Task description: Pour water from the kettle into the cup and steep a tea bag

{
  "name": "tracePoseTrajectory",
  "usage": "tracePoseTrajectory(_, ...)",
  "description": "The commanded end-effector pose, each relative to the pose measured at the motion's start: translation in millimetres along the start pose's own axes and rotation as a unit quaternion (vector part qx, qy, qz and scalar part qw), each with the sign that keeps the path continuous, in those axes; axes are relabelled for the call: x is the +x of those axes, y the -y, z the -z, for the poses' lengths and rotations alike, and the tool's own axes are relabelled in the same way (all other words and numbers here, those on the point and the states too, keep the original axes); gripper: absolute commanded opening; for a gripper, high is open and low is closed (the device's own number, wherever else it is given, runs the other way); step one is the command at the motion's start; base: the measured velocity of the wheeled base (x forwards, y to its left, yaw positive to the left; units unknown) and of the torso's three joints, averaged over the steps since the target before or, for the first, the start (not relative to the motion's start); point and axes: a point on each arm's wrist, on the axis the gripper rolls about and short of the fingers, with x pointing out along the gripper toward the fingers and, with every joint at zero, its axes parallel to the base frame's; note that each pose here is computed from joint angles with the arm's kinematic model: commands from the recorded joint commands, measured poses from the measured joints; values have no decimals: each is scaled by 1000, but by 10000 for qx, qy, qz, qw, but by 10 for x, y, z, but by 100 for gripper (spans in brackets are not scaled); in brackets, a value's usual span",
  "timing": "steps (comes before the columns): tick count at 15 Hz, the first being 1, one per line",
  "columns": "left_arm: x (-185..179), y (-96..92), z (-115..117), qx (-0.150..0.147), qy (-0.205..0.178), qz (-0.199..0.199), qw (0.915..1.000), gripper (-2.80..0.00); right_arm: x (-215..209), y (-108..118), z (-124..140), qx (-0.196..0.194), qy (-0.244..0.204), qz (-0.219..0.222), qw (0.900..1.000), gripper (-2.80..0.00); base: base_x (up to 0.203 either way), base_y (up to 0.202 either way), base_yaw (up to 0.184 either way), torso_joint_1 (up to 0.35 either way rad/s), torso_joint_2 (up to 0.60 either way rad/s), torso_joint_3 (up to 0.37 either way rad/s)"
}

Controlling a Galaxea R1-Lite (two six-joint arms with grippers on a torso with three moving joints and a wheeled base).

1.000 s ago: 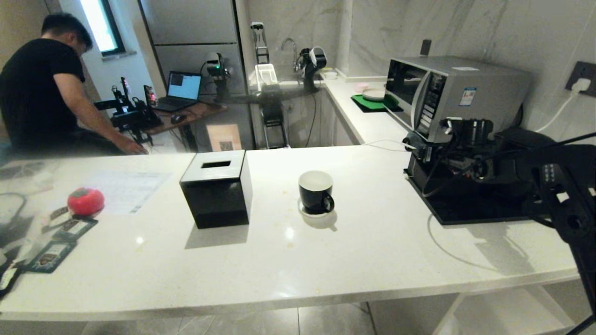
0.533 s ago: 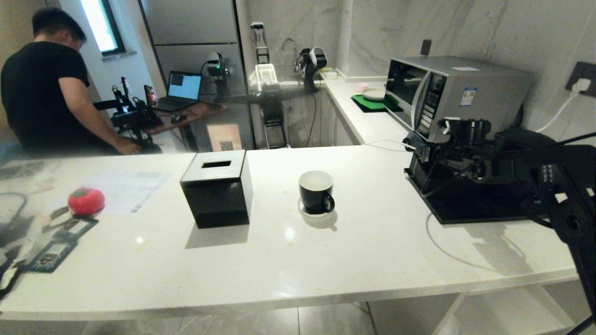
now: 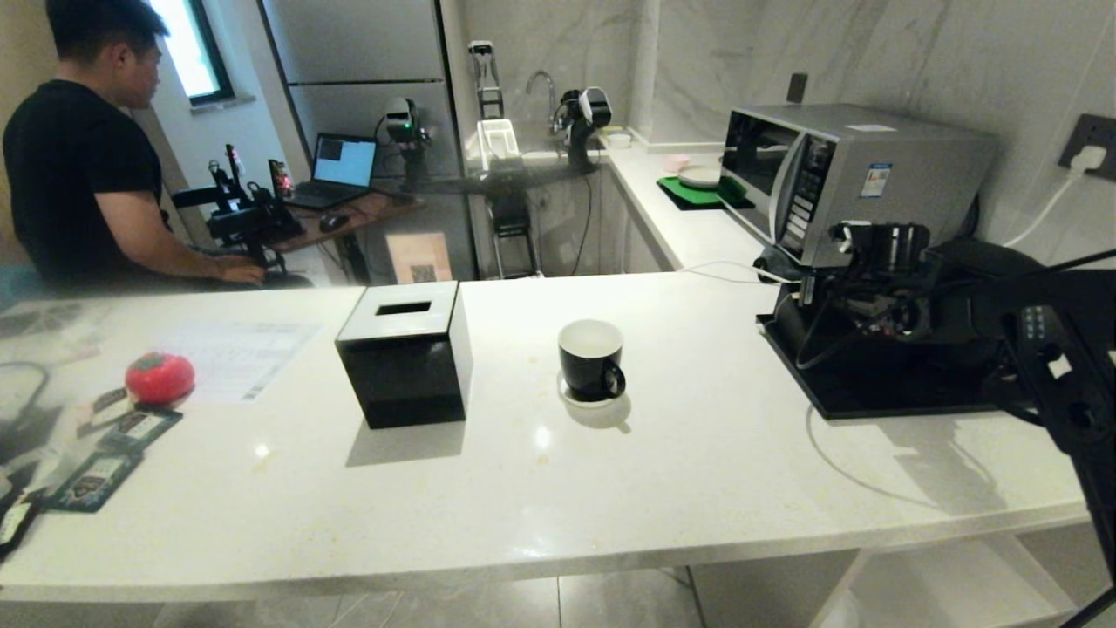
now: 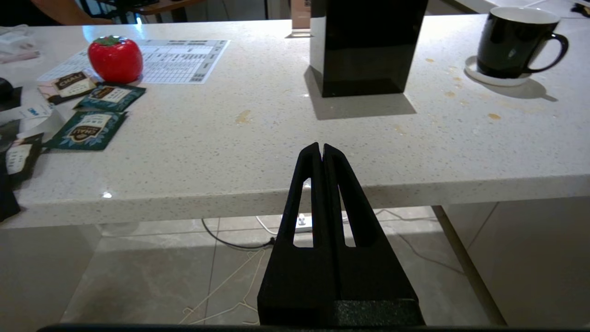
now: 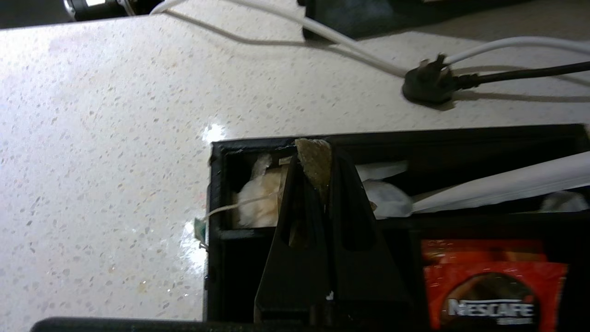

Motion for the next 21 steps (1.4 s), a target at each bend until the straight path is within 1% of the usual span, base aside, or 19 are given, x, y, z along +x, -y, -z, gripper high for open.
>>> tracePoseTrajectory(1,0,0,-1,-2,6,-4,10000,-280,-46,-29,-78,6,99,-38,9999,-280,0,0,0,0,0,0)
tracePoseTrajectory(5,0,0,-1,-7,6,-4,10000,-280,-96,-54,-157,10,178,-70,9998,-280,0,0,0,0,0,0)
tracePoseTrajectory(12,0,0,-1,0,6,-4,10000,-280,-254,-107,-388,11,423,-126,9990,-280,0,0,0,0,0,0)
tracePoseTrajectory(16,0,0,-1,0,6,-4,10000,-280,-382,-164,-557,11,611,-201,9979,-280,0,0,0,0,0,0)
tracePoseTrajectory(21,0,0,-1,-5,6,-4,10000,-280,-554,-248,-688,3,714,-298,9970,-280,0,0,0,0,0,0)
